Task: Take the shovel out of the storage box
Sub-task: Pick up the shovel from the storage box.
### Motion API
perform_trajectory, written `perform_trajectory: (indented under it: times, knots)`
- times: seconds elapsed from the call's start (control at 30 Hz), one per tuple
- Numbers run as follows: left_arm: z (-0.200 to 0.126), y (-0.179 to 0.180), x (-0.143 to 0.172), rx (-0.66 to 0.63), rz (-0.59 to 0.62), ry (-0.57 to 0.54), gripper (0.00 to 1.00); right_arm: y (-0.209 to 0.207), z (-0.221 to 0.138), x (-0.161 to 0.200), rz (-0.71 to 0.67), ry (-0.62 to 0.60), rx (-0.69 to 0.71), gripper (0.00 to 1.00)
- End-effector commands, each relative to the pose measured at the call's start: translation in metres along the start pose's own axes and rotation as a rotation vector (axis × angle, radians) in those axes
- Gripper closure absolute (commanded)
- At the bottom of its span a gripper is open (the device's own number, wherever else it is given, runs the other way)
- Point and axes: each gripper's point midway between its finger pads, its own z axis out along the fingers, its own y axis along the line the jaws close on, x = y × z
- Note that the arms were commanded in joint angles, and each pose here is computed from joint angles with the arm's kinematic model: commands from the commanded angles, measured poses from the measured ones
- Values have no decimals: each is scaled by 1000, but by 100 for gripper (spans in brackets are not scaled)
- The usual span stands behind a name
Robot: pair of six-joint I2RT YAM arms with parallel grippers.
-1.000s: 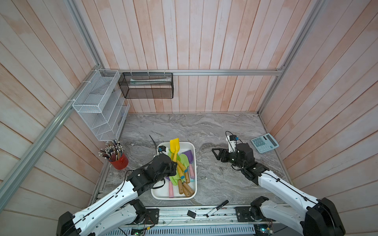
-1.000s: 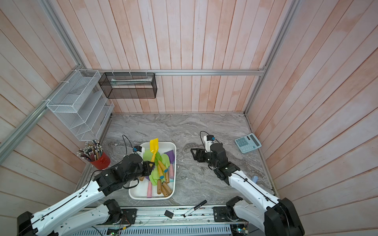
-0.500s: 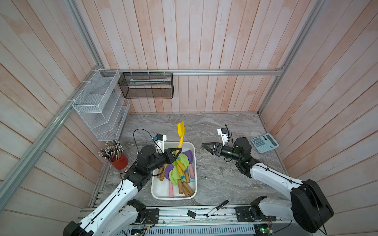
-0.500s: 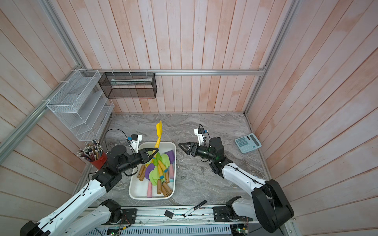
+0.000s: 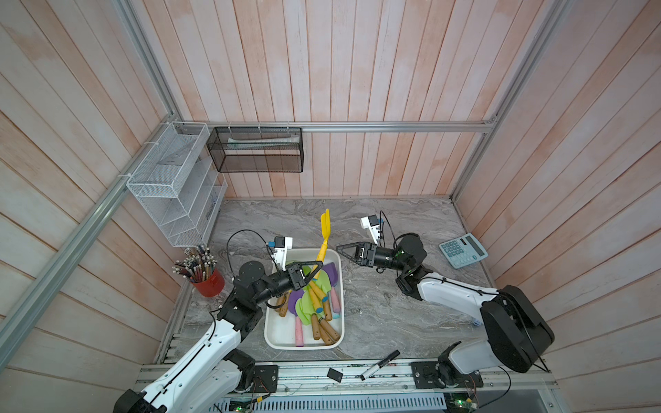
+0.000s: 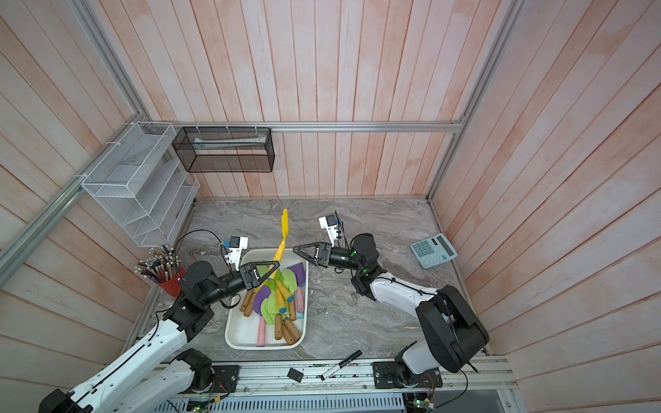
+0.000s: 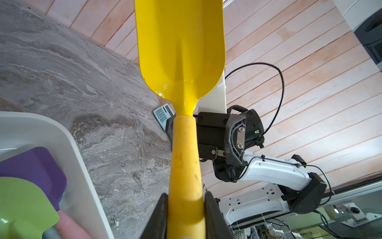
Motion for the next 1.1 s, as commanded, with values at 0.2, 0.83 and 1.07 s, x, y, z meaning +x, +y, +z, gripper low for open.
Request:
perform_trajectory:
  times: [0.2,0.83,1.07]
  knots:
    - [-3,-10,-1,69,11,-17,85,17,25,2,-18,38,-91,38]
    - [-1,-5,2,72,-3,-11,85,19,46,-10,18,37,-168,58]
    - [0,-3,3,70,-6,-9,85,16,48,-8,29,43,-167,69]
